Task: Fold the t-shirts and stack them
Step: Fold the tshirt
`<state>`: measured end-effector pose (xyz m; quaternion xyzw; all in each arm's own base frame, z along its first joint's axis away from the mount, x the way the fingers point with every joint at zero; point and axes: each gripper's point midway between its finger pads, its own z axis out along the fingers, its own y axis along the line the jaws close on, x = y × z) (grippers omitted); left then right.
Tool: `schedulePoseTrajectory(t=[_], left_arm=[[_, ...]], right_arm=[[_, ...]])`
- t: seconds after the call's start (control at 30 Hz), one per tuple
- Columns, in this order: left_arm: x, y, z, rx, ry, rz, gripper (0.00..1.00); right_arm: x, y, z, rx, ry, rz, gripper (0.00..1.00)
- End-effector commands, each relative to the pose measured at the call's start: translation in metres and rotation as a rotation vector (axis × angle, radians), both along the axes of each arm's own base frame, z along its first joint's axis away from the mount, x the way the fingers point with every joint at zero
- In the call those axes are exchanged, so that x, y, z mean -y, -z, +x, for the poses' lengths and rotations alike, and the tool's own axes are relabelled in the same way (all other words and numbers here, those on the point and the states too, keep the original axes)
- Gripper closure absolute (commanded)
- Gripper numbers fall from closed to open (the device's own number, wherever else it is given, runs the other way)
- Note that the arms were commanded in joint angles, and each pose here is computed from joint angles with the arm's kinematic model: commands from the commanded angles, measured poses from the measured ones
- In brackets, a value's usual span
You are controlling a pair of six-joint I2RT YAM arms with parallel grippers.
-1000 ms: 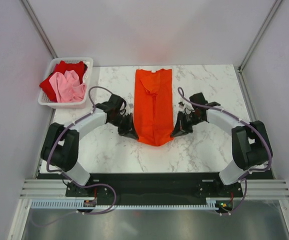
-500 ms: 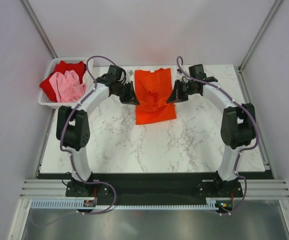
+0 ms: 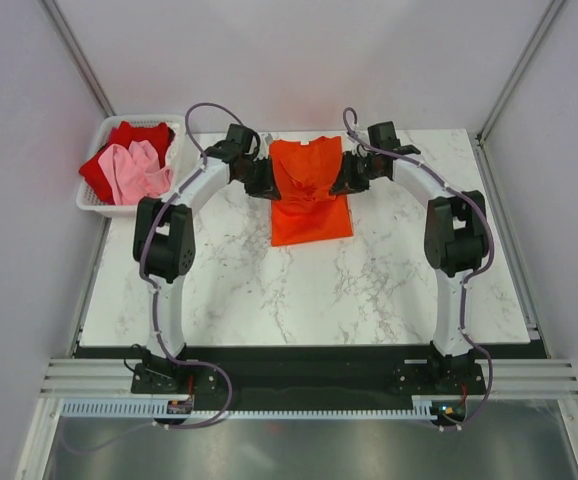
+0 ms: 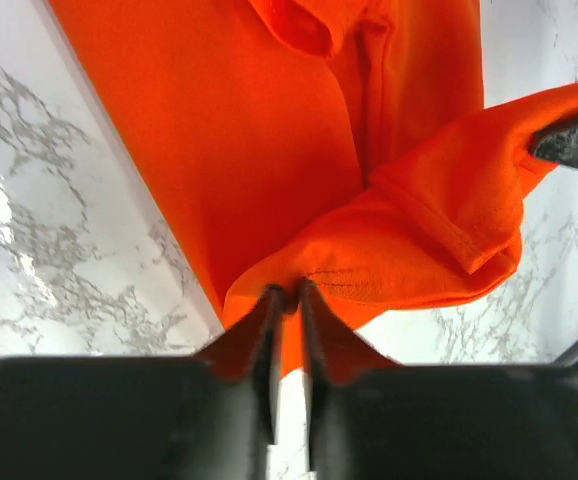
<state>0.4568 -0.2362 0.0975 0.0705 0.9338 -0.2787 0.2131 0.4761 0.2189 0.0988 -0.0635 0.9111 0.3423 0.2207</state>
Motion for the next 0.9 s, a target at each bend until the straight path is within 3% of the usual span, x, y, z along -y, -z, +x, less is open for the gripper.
schedulePoseTrajectory(t=[0.0,0.03,0.1,0.13,0.23,0.27,0.33,0.47,0.57,0.87], left_arm=[[-0.005,-0.011,0.032,0.131,0.0,0.053,0.76],[-0.008,-0.009,0.032,0.131,-0.009,0.072,0.62],[-0.019,-0.022,0.033,0.163,-0.046,0.113,0.55],[-0.024,-0.027,0.03,0.167,-0.061,0.129,0.45],[-0.04,-0.03,0.0,0.119,-0.107,0.151,0.35],[-0.043,-0.015,-0.022,0.042,-0.1,0.145,0.34],[-0.044,-0.015,-0.044,0.004,-0.088,0.124,0.28],[-0.038,0.022,-0.1,-0.192,-0.039,0.048,0.27],[-0.031,0.033,-0.115,-0.26,-0.026,-0.001,0.27],[-0.02,0.047,-0.108,-0.296,-0.03,-0.043,0.27]], right_arm=[[0.003,-0.011,0.027,0.103,0.015,-0.026,0.74],[0.006,-0.013,0.029,0.112,0.021,-0.036,0.58],[0.018,-0.024,0.027,0.135,0.032,-0.049,0.54],[0.025,-0.029,0.024,0.135,0.042,-0.051,0.51],[0.056,-0.026,-0.003,0.078,0.078,-0.061,0.46],[0.062,-0.028,-0.014,0.063,0.081,-0.054,0.45],[0.077,0.005,-0.045,-0.042,0.081,-0.064,0.42],[0.084,0.039,-0.081,-0.157,0.066,-0.052,0.43],[0.076,0.049,-0.086,-0.193,0.056,0.005,0.43],[0.066,0.063,-0.07,-0.211,0.043,0.048,0.43]])
